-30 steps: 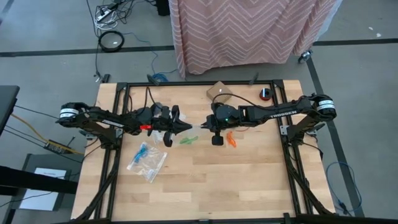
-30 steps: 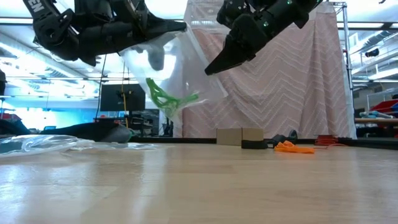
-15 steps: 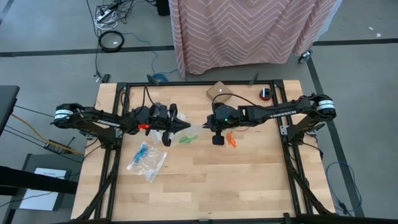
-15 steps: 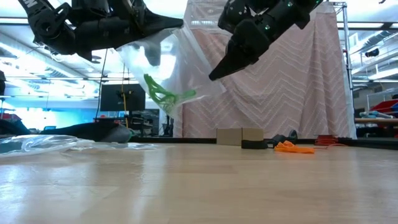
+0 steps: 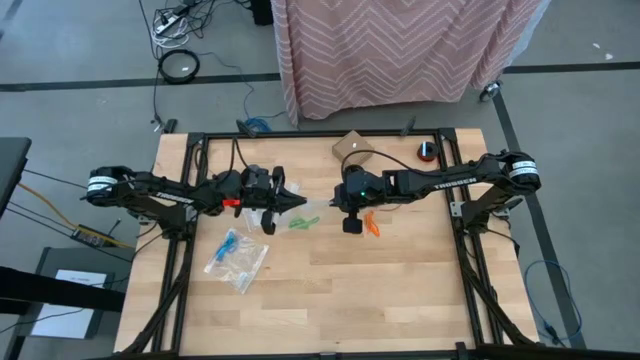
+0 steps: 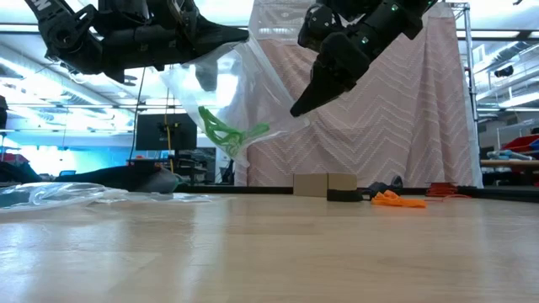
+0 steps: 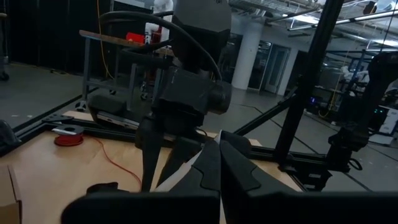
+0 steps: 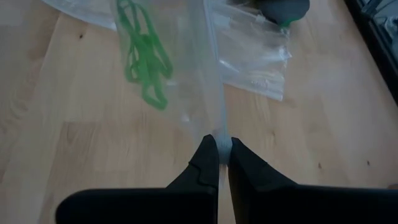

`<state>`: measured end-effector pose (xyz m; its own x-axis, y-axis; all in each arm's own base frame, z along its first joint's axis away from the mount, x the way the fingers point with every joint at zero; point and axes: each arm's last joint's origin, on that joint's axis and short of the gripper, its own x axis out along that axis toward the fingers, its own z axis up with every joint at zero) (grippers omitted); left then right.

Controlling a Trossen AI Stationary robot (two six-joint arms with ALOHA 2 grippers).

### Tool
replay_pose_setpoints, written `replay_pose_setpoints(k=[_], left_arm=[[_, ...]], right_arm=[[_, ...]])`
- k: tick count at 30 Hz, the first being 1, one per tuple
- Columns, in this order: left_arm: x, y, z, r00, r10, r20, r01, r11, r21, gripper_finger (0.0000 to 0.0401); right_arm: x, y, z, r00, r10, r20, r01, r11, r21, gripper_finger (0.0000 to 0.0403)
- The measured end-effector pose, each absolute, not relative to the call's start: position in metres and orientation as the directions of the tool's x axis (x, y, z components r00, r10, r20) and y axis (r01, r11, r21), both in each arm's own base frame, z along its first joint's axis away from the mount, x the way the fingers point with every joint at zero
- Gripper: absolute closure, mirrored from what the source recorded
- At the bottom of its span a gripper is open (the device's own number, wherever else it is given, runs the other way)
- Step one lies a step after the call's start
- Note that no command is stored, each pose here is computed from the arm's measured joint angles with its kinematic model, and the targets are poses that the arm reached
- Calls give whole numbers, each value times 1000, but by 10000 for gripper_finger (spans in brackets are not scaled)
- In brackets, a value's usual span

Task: Sort rubber bands
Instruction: Close the transparent zip bag

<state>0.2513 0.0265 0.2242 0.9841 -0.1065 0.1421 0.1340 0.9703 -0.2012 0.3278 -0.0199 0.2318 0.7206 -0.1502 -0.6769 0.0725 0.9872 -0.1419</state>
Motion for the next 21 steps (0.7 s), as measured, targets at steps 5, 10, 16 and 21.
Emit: replay_pose_setpoints(k=[5, 10, 16, 21], left_arm=[[251, 28, 224, 984, -102, 142, 130, 971, -199, 400], [250, 30, 225, 985, -93, 142, 121, 972, -199, 400], [247, 32, 228, 987, -83, 137, 110, 974, -200, 400], [245, 32, 230, 988, -81, 128, 104, 978, -182, 400]], right_arm=[[326, -20, 230, 706, -152, -692, 91, 988, -124, 396], [326, -20, 230, 698, -152, -700, 95, 988, -120, 396], [325, -20, 229, 694, -152, -704, 94, 988, -120, 395], [325, -20, 230, 695, -151, -703, 95, 988, -119, 395]])
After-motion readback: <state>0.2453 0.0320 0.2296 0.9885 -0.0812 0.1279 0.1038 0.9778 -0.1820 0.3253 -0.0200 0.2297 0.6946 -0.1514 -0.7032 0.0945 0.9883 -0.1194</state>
